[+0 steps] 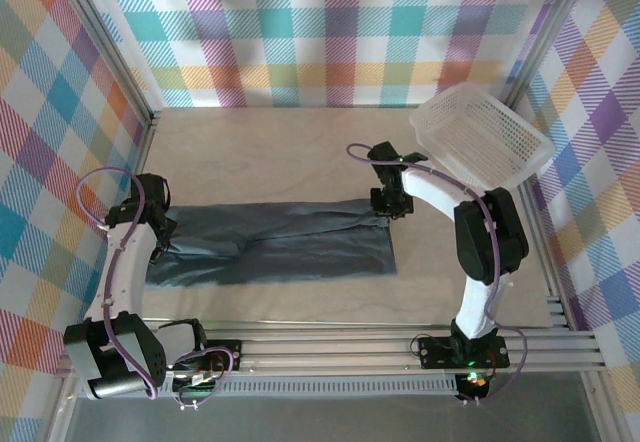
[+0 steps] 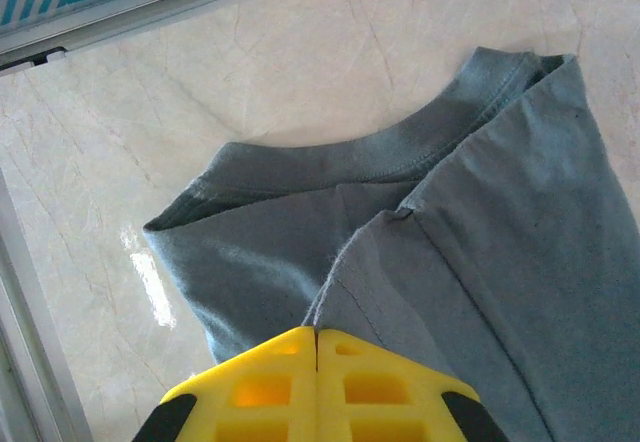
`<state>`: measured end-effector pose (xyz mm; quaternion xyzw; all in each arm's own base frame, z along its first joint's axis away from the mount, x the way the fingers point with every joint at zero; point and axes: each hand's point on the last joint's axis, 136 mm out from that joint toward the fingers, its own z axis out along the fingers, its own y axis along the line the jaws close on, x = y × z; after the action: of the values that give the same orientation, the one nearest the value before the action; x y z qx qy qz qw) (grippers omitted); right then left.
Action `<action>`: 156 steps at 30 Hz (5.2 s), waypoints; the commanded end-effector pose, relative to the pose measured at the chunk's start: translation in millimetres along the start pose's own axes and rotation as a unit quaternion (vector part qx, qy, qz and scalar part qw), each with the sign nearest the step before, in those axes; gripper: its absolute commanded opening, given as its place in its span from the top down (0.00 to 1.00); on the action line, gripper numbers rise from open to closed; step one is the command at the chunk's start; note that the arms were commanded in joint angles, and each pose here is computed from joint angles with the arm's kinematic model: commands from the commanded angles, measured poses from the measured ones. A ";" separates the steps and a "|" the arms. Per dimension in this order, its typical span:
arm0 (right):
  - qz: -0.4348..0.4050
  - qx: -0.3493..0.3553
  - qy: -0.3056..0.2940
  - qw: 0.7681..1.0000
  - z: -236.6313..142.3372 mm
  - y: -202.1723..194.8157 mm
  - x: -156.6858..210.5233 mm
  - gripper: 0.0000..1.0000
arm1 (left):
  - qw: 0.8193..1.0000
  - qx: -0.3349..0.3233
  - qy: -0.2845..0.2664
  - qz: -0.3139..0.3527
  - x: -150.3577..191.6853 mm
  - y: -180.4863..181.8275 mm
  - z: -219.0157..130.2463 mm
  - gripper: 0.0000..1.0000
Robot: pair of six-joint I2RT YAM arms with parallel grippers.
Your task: Fold and stack the t-shirts
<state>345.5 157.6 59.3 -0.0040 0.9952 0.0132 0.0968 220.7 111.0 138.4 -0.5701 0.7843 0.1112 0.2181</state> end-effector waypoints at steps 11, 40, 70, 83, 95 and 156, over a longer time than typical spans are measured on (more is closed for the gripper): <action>0.077 -0.034 0.029 0.996 -9.5 8.4 -2.9 0.61 | 1.000 -0.023 -0.020 -0.003 -6.2 12.4 -1.8 1.00; 0.064 -0.031 0.099 0.993 9.3 0.7 33.2 0.81 | 1.000 -0.013 0.022 0.007 18.6 14.1 8.8 0.98; 0.183 0.015 0.158 0.970 56.1 -49.9 -11.1 0.76 | 0.955 0.139 0.255 0.055 83.0 -187.6 84.0 0.75; 0.192 0.016 0.125 0.973 61.4 -87.3 -72.8 0.76 | 0.952 0.121 0.270 0.081 107.9 -215.6 95.1 0.77; 0.101 -0.025 0.002 0.995 -22.3 -34.1 -90.3 0.65 | 0.953 0.174 0.193 0.158 90.5 -196.1 7.9 0.60; 0.221 -0.134 0.309 0.915 2.1 92.5 154.2 0.63 | 0.839 0.443 0.284 0.134 275.1 -524.0 2.5 0.65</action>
<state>191.7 235.3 19.1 0.1735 0.9523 0.1324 -0.2133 645.9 -298.7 51.0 -0.2960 0.8447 -0.3931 0.2104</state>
